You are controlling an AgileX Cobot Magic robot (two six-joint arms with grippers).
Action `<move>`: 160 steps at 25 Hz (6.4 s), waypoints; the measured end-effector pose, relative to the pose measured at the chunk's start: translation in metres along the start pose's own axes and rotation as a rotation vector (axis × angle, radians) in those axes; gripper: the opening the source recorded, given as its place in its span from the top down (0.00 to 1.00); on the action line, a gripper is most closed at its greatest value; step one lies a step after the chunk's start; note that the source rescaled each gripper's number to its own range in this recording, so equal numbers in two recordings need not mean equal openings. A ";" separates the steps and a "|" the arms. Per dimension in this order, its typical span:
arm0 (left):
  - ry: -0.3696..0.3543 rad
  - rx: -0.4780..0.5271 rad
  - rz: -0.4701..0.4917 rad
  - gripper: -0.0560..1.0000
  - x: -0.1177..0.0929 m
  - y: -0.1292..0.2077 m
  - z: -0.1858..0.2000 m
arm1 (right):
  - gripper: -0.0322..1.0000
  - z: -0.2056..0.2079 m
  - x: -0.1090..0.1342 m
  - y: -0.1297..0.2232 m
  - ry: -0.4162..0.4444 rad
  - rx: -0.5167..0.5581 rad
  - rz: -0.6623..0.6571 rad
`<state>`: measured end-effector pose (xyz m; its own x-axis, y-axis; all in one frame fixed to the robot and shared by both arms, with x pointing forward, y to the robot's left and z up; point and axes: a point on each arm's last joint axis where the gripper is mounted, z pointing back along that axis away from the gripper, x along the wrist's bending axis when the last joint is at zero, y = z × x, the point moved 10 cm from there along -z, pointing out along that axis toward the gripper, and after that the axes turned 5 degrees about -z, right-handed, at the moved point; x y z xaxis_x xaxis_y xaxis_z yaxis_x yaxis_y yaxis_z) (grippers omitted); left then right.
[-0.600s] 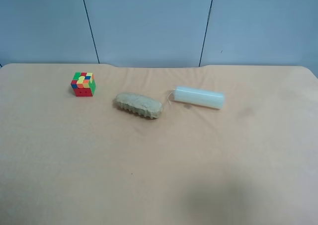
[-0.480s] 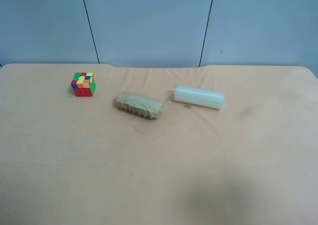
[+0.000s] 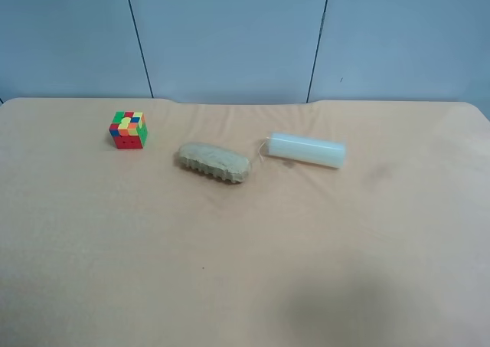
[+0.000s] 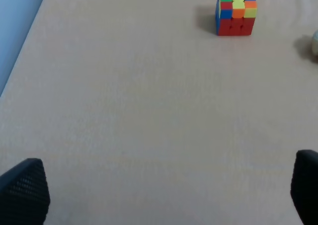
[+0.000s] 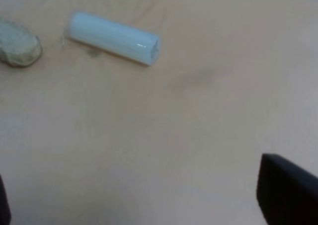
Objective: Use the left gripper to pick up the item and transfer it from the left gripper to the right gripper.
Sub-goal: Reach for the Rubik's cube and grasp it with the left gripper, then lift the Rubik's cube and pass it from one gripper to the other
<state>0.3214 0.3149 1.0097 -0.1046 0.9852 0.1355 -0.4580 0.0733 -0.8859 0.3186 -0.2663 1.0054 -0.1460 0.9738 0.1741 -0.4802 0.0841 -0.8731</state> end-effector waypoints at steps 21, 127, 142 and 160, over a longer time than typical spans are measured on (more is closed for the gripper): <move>0.046 0.285 0.002 0.00 0.008 -0.049 -0.021 | 0.01 0.000 0.000 0.000 0.000 0.000 0.000; 0.223 0.902 -0.085 0.07 -0.138 -0.017 -0.453 | 0.01 0.000 0.000 0.000 0.000 0.000 0.000; 0.224 0.901 -0.086 0.95 -0.138 -0.017 -0.453 | 0.01 0.000 0.000 0.000 0.000 0.000 0.000; 0.285 0.741 -0.044 0.94 -0.133 -0.113 -0.400 | 0.01 0.000 0.000 0.000 0.000 0.000 0.000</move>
<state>0.7402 0.2372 0.9143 0.1110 0.9928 -0.0442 -0.9351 0.0893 -0.3429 0.3186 -0.2663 1.0054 -0.1460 0.9738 0.1741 -0.4802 0.0841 -0.8731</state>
